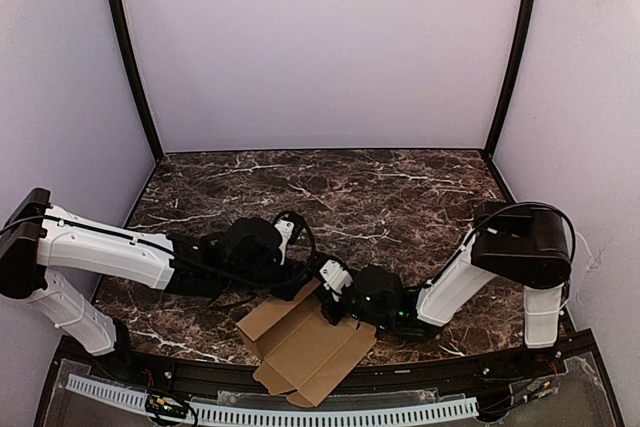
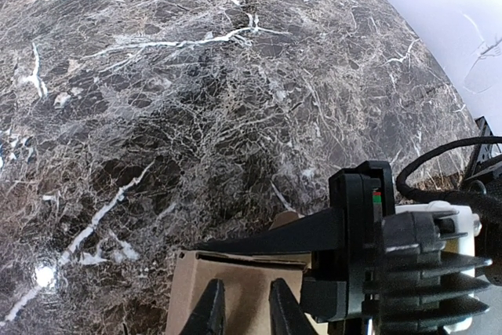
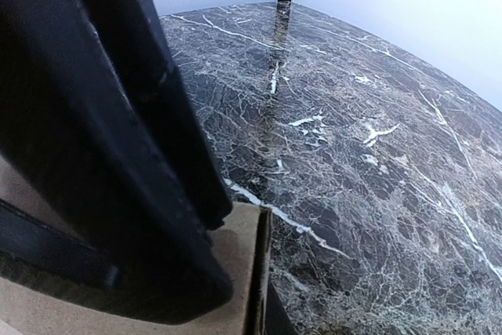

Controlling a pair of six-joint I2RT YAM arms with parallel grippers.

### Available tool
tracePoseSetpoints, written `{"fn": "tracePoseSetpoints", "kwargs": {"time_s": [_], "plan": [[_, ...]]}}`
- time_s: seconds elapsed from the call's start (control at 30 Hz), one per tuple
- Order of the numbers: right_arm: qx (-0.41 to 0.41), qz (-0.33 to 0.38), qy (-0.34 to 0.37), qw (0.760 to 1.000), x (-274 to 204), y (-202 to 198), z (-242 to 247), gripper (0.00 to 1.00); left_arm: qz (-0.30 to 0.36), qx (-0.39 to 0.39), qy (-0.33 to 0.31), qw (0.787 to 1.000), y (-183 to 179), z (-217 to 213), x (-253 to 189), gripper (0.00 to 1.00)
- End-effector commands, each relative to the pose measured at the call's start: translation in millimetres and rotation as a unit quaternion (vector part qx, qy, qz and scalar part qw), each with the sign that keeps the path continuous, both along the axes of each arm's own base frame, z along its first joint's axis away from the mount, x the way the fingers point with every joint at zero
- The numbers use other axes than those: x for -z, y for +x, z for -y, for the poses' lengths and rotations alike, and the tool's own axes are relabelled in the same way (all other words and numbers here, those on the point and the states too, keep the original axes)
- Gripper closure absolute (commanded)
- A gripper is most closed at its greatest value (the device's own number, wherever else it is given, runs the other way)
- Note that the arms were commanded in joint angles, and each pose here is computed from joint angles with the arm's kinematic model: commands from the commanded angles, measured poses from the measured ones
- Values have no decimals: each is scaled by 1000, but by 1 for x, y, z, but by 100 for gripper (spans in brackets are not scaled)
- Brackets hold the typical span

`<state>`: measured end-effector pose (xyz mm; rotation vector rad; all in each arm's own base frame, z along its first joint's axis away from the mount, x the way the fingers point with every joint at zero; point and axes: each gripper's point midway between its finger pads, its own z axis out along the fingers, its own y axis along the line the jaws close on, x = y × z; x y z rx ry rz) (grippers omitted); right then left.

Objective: Fold the paper box

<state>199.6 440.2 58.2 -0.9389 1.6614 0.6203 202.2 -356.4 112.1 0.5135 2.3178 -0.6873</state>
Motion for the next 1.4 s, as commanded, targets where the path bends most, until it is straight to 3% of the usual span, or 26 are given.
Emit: {"fn": "tracePoseSetpoints", "kwargs": {"time_s": [0.0,0.13,0.3,0.8,1.07,1.37], "plan": [[1,8,53,999,-19,0,-16,90,-21,0,22,1000,-5,-9,18,80],[7,9,68,998,-22,3,-19,90,-22,1,19,1000,-6,-8,17,80],[7,9,64,998,-19,4,-21,100,-25,1,17,1000,-7,-8,17,80],[2,3,61,998,-13,0,-19,100,-27,-5,20,999,-6,-9,20,80],[-10,-1,49,999,-9,-8,-15,77,-30,-11,26,999,-4,-10,29,80],[-9,-10,38,999,-3,-15,-4,69,-34,-18,36,999,-4,-12,41,82]]}}
